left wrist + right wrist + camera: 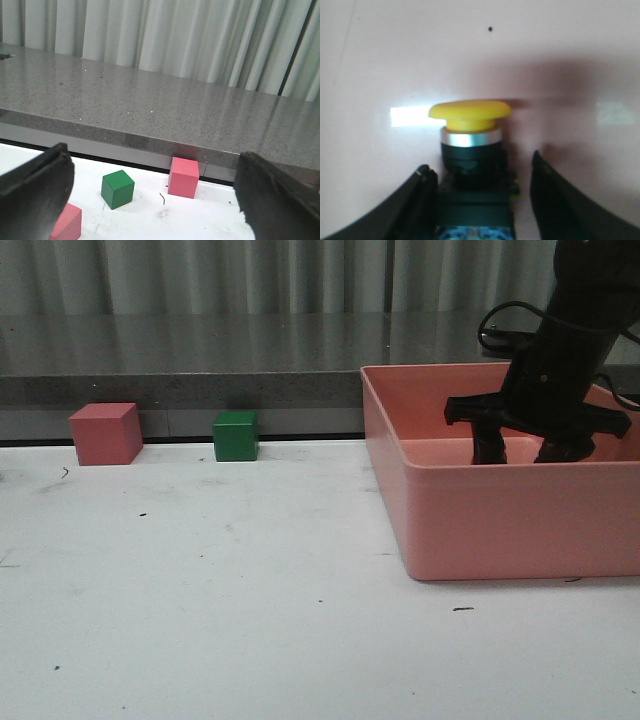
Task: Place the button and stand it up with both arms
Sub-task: 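Lower the right gripper into the pink bin and grasp the yellow button, then lift the button from the bin with the right gripper toward the pink cube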
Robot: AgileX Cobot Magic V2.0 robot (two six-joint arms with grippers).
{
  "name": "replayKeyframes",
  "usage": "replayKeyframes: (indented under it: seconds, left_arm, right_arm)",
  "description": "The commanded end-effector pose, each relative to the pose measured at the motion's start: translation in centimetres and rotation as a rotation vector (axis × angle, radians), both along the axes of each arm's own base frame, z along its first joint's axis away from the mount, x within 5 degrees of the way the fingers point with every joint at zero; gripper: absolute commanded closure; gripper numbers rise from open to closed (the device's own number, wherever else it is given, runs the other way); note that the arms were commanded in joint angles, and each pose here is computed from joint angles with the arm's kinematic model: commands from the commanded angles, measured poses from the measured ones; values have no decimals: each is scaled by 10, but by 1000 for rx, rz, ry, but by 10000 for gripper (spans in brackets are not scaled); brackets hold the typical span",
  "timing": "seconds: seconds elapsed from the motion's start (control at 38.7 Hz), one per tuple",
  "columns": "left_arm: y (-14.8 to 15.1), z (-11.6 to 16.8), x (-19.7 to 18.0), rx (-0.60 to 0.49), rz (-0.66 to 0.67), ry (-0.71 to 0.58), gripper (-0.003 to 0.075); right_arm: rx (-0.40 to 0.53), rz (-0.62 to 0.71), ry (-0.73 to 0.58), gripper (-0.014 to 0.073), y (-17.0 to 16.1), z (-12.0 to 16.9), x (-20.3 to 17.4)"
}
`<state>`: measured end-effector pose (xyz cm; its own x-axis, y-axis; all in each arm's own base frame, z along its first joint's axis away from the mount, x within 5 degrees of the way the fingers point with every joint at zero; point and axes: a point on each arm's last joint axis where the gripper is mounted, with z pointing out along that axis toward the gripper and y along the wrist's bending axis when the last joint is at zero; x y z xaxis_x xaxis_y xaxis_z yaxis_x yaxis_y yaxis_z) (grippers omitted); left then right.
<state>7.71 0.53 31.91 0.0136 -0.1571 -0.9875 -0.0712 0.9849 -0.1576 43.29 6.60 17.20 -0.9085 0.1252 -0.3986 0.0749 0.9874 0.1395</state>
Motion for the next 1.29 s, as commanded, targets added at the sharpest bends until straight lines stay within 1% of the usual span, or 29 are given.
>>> replayKeyframes:
  seconds: [0.0,0.05,0.15,0.23,0.31,0.44,0.59,0.67,0.7,0.8,0.93,1.08,1.27]
  left_arm:
    - [1,18,0,1,6,-101,103]
    - [1,18,0,1,6,-101,103]
    - [1,18,0,1,6,-101,103]
    - [1,18,0,1,6,-101,103]
    - [1,18,0,1,6,-101,103]
    - [1,18,0,2,6,-106,103]
    - [1,18,0,2,6,-106,103]
    - [1,18,0,2,6,-106,103]
    - [1,18,0,2,6,-106,103]
    - [1,18,0,2,6,-106,103]
    - [1,18,0,2,6,-106,103]
    - [1,18,0,2,6,-106,103]
    - [1,18,0,2,6,-106,103]
  right_arm:
    - [10,-1,-118,333,-1,35,4]
    - [11,-1,-119,391,-1,36,4]
    - [11,-1,-124,449,-1,38,3]
    - [13,-1,-137,457,-1,45,2]
    - [17,-1,-167,457,-2,59,0]
    - [28,-1,-243,457,-3,92,-9]
    - [50,2,-394,457,-4,144,-27]
    - [67,17,-483,457,1,172,-39]
    - [71,23,-498,457,4,177,-42]
    - [101,76,-576,457,22,204,-61]
    - [137,168,-610,457,54,219,-81]
    - [183,318,-591,457,108,214,-101]
    - [223,486,-546,456,175,189,-120]
